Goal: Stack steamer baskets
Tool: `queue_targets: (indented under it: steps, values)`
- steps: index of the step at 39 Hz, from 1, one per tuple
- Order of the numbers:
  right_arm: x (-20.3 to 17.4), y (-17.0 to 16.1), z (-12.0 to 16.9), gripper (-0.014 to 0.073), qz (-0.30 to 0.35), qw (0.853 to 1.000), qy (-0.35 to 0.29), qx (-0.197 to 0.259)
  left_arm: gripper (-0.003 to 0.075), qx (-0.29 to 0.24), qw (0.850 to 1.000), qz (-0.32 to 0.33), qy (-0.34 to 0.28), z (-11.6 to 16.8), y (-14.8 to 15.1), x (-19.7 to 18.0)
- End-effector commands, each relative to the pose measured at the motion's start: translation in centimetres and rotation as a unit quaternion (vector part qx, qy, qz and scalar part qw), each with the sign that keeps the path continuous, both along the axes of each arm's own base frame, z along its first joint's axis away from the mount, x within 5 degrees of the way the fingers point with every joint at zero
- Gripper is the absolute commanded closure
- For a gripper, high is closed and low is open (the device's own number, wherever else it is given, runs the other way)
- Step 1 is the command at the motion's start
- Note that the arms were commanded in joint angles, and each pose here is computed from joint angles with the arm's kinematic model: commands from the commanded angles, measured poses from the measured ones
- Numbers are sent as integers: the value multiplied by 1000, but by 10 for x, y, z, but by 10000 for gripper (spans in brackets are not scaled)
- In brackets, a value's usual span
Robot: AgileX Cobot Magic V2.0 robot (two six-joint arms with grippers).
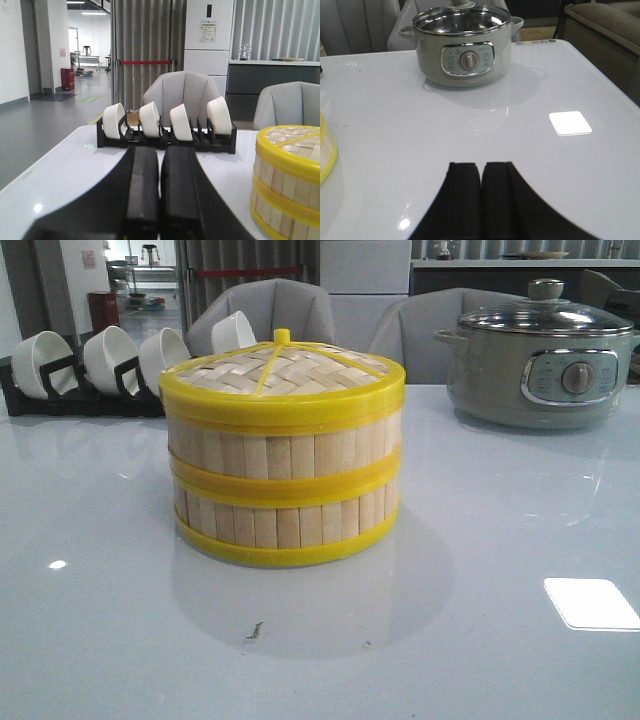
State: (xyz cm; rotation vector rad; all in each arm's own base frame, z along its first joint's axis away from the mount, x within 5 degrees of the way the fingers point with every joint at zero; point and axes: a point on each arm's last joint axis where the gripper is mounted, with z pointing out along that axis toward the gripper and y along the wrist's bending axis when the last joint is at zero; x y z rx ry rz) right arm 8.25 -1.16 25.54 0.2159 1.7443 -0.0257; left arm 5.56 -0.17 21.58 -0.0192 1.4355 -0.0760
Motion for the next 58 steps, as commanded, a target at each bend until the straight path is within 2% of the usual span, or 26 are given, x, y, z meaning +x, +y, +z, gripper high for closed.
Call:
queue_targets:
  steps: [1,7,28,36,58]
  values:
    - [2,-1,17,544,-3,999,-50,-15,633,2,1000,7,-22,3,1,-2]
    - [2,-1,17,544,-3,999,-50,-15,633,8,1000,14,-5,0,1,-1]
    - [2,-1,17,544,-3,999,-50,-15,632,9,1000,14,-4,0,1,-1]
    - [2,-1,17,544,-3,999,-50,-15,633,33,999,17,-2,0,1,-1]
    - [2,-1,17,544,-3,999,-50,-15,633,33,999,16,4,-1,1,-1]
